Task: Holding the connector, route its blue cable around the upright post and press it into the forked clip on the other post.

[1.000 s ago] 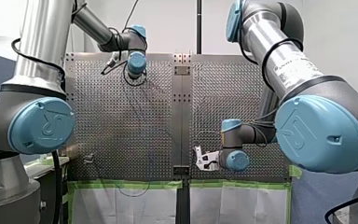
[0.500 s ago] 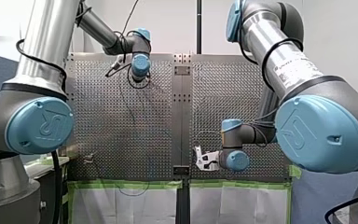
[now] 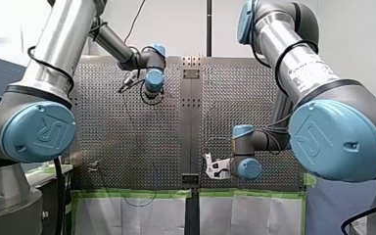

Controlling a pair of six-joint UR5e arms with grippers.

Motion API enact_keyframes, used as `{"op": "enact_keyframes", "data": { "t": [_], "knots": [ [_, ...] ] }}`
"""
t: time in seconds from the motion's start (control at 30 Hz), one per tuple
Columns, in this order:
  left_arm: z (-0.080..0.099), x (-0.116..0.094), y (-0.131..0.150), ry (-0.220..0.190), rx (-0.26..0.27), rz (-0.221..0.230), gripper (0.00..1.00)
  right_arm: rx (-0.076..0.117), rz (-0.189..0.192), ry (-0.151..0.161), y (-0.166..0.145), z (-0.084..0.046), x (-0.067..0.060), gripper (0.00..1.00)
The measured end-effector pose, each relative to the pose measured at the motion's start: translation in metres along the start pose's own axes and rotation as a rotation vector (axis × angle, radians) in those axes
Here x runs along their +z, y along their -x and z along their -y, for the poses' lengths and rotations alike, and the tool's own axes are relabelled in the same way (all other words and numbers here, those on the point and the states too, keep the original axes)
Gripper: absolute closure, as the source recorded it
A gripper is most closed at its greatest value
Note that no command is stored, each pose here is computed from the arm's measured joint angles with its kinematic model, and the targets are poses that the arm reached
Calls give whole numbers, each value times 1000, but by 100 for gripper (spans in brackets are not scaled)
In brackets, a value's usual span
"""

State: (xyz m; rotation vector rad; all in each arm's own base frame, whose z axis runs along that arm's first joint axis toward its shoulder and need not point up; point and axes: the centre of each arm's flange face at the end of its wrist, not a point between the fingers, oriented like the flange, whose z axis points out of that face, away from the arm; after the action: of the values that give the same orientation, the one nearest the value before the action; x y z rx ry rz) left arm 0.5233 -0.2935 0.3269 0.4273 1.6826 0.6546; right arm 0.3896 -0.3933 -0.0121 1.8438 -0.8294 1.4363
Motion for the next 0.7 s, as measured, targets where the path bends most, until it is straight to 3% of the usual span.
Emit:
{"op": "enact_keyframes", "data": {
  "t": [0.27,0.4,0.7],
  "knots": [
    [29,3,-23,-37,17,-50,0,0,1,0,0,0,0,100],
    [53,5,-40,-67,31,-79,0,0,3,0,0,0,0,100],
    [80,3,-66,-89,22,-89,0,0,8,0,1,0,-1,100]
  ]
}}
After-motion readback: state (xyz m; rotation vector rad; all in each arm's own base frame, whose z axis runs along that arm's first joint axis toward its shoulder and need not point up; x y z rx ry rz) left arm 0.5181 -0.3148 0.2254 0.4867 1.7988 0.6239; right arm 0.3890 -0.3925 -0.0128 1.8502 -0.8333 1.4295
